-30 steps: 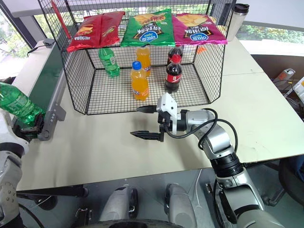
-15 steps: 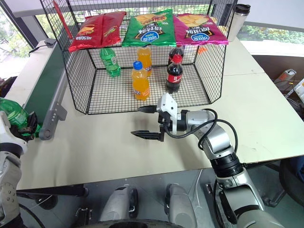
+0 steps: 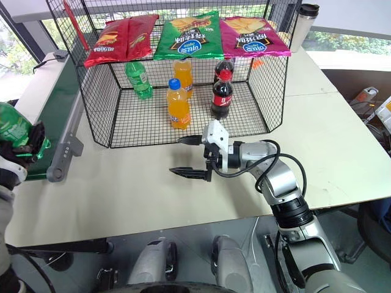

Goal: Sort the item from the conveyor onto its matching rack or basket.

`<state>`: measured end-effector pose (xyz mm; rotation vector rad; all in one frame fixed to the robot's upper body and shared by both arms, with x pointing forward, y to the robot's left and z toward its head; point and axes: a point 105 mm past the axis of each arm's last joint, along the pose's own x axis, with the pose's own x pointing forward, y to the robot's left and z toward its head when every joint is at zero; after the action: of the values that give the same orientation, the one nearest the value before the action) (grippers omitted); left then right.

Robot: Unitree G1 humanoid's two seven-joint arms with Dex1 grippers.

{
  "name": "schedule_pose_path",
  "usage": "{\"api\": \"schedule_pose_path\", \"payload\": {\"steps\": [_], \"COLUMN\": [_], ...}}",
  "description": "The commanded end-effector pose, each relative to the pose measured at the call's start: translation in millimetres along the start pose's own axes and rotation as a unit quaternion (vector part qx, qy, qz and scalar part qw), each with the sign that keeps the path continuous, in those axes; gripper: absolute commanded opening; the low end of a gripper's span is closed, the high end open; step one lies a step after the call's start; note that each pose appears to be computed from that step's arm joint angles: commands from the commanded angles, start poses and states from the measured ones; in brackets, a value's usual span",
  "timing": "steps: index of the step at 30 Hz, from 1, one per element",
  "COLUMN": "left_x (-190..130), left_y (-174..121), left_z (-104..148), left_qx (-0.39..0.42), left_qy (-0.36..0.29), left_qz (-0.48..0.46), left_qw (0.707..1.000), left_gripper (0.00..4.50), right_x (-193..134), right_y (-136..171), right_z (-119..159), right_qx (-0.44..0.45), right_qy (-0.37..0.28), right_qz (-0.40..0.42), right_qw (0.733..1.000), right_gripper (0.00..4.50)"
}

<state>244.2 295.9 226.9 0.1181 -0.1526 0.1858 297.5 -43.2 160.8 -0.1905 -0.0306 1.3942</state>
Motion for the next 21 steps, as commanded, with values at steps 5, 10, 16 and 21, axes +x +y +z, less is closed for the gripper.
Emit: {"api": "schedule_pose_path", "payload": {"steps": [5, 10, 16, 21], "left_x": [1, 16, 47, 71], "left_y": [-55, -98, -130, -145], "left_z": [30, 20, -4, -15], "left_qx": [-0.025, -0.058, -0.068, -0.061], "left_qy": [-0.042, -0.032, -0.017, -0.02], "left_qz": [-0.128, -0.175, -0.146, -0.121], "left_qw": [0.991, 0.982, 0.987, 0.991], "left_gripper": [2.75, 2.75, 2.75, 2.75], "right_x": [-4, -8, -11, -14], "right_y": [-16, -30, -44, -55], "right_z": [10, -2, -14, -14], "right_qx": [-0.002, -0.006, -0.021, -0.031], "right_qy": [-0.026, -0.004, 0.028, 0.032], "right_qz": [-0.055, -0.111, -0.159, -0.194], "right_qw": [0.998, 0.994, 0.987, 0.98], "right_gripper": [4.5, 4.5, 4.5, 4.5]}}
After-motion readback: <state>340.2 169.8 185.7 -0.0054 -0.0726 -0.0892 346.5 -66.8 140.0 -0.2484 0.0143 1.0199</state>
